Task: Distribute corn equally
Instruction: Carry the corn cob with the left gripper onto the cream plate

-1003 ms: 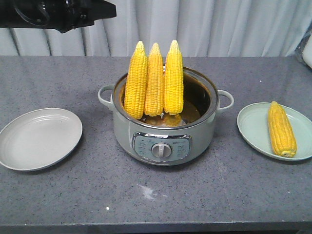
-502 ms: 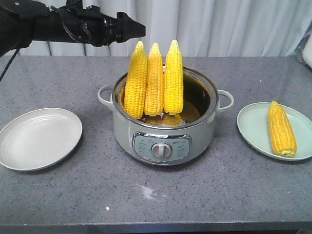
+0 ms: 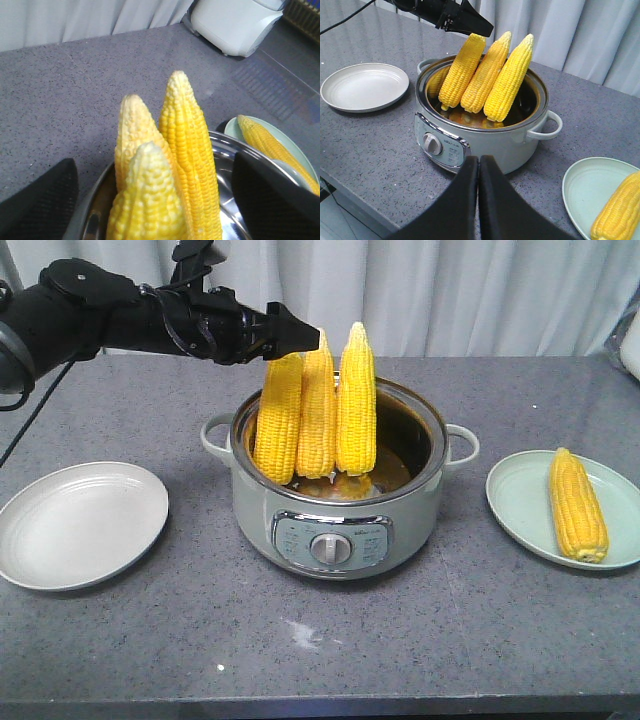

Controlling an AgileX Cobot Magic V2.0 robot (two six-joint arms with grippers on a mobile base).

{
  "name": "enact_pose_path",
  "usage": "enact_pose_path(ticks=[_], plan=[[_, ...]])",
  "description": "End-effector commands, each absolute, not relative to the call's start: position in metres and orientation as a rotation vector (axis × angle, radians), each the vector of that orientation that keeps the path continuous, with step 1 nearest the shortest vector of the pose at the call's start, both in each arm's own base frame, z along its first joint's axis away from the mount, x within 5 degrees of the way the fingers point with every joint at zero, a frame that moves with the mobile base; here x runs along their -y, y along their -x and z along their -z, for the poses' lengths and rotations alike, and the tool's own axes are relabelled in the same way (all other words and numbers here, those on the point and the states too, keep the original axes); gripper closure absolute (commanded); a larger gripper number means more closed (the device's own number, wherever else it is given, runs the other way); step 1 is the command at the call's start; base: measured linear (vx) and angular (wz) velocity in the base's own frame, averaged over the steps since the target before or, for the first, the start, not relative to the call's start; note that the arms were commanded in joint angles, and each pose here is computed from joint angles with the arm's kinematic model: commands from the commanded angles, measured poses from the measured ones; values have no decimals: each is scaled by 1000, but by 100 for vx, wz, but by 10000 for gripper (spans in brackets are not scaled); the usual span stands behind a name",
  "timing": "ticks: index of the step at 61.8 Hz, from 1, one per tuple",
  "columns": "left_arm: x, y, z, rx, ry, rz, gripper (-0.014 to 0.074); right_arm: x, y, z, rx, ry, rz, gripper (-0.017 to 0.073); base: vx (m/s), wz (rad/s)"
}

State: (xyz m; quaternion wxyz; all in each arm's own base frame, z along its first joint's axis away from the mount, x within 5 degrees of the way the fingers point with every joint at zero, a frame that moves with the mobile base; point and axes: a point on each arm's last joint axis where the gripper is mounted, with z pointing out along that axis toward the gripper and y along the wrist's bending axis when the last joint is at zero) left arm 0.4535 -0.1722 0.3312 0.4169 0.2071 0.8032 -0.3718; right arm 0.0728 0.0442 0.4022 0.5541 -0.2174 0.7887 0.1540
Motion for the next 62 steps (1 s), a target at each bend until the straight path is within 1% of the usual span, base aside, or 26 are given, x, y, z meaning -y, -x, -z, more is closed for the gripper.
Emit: enact_pose_path(ticks=[1, 14, 18, 23, 29, 43, 47, 54, 62], plan=[[175, -442, -367, -1920, -527, 955, 1, -44, -75, -412, -1807, 484, -363, 564, 0, 0], [176, -442, -360, -1941, -546, 966, 10, -44, -75, -412, -1807, 484, -363, 564, 0, 0], [176, -443, -360, -1941, -545, 966, 34, -44, -75, -412, -1807, 484, -363, 564, 0, 0], [176, -442, -360, -1941, -546, 966, 88, -44, -75, -412, -1807, 484, -363, 564, 0, 0], [177, -442, -361, -1942, -551, 970, 197, -44, -75, -412, -1806, 484, -363, 564, 0, 0], [178, -436, -364, -1950, -591, 996, 521, -44, -75, -412, -1806, 484, -363, 564, 0, 0], [177, -433, -368, -1943, -601, 1000, 594, -44, -75, -412, -1806, 484, -363, 564, 0, 0], [174, -427, -381, -1915, -605, 988, 602, -44, -75, -412, -1807, 484, -363, 564, 0, 0], [167, -412, -410, -1848, -603, 963, 602, -44, -75, -412, -1807, 484, -363, 564, 0, 0]])
